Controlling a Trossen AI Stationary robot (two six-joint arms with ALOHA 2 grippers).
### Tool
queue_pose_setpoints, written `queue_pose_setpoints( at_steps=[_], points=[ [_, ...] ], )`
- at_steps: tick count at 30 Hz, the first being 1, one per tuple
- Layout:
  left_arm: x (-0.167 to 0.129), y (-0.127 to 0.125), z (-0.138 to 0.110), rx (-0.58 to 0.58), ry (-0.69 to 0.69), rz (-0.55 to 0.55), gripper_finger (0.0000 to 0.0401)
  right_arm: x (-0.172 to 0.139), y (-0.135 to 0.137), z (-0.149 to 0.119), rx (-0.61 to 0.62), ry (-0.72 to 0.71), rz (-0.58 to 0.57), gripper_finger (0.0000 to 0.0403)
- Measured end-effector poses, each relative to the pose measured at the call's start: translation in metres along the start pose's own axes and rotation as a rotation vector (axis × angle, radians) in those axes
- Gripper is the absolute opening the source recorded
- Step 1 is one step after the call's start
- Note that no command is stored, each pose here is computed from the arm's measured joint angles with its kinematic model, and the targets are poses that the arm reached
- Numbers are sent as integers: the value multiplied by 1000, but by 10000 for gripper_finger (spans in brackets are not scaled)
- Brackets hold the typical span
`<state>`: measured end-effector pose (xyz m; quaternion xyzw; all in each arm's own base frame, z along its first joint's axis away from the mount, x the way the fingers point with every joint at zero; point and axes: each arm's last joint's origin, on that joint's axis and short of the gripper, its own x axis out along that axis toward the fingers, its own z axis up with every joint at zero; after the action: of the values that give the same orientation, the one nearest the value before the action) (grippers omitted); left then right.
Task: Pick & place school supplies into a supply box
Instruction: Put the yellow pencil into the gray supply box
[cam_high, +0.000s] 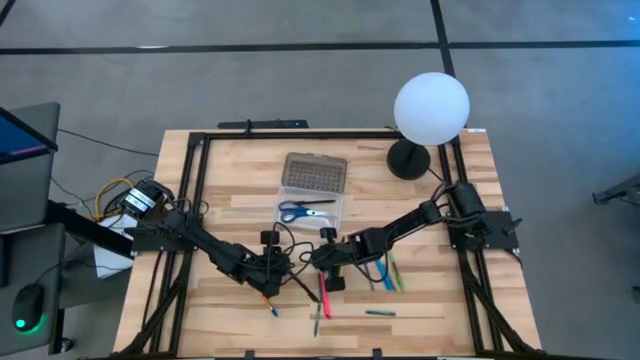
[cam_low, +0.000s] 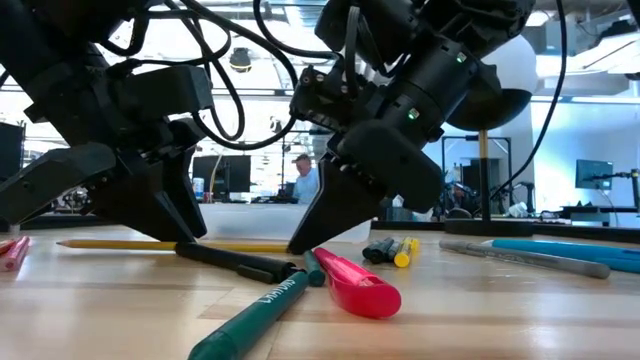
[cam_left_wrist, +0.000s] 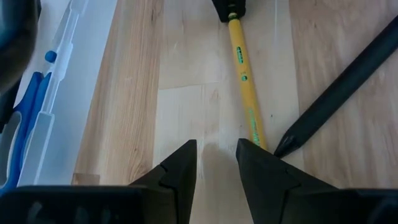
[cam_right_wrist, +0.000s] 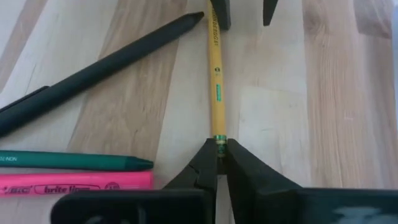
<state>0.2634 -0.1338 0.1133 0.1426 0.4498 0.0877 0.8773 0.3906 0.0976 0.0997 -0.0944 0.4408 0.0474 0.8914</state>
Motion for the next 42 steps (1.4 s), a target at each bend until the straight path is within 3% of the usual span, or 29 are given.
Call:
queue_pose_setpoints(
  at_steps=[4,20,27,33,42],
  points=[
    [0,0,0,-10,-9,18,114,0,4,-1,-21,2,-27,5],
    [-3,4,2,-3,-98,261,114,-11,51,-5,-317,-14,-409,1],
    [-11,1,2,19,-173,421,114,-15,60,-6,-338,-22,-489,0],
    [-42,2,2,-25,-299,585,114,-19,62,-8,-354,3,-575,0],
    [-79,10,-7,-133,-374,568,114,-46,48,-1,-228,13,-690,0]
  ],
)
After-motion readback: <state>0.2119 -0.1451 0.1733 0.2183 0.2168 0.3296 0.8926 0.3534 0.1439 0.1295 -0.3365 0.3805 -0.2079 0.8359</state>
